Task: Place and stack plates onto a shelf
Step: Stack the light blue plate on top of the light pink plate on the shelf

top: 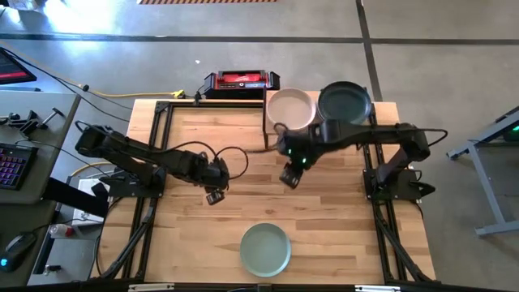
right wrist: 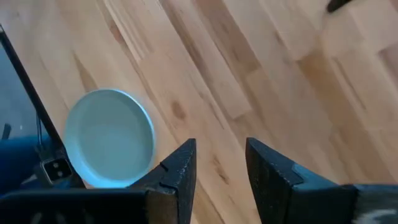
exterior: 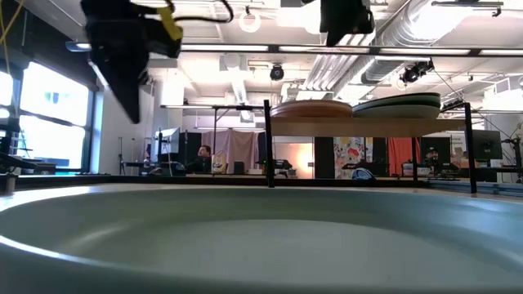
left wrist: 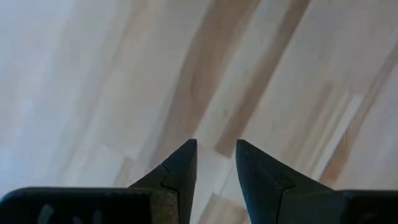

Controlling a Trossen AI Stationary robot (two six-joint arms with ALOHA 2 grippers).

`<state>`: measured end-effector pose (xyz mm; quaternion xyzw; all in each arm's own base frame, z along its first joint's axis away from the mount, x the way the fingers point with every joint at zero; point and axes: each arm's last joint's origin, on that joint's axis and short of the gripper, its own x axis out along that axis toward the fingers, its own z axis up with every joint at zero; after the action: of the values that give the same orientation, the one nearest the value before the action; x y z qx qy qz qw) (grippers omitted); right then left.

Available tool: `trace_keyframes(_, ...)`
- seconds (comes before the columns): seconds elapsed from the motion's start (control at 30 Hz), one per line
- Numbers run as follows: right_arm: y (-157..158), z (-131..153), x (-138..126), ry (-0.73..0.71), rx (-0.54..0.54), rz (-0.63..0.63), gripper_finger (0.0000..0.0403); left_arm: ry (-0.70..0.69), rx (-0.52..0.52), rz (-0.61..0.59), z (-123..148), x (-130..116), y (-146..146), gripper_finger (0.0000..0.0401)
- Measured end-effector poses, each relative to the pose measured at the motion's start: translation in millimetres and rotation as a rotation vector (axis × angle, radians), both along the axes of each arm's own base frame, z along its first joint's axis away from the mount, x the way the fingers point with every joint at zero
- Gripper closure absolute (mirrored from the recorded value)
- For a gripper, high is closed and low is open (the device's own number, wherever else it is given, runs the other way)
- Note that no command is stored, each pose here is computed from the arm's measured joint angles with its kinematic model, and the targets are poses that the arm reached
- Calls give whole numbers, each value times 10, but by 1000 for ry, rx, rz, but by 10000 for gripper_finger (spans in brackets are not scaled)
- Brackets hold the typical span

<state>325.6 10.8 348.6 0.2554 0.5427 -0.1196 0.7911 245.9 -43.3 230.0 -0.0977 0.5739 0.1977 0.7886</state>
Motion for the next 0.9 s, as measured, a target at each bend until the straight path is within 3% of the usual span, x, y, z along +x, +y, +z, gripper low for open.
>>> trace_keyframes(0.2,434,-154,157,-7,-5,-56,286,40,-85,-22,-69,-60,-114,300)
trace_keyframes(0.57,1196,-668,384,53,-14,81,286,34,-107,-52,-69,-117,-331,300)
trace_keyframes(0.9,1571,-1138,472,123,-106,114,286,26,-120,-36,-68,-138,-401,300)
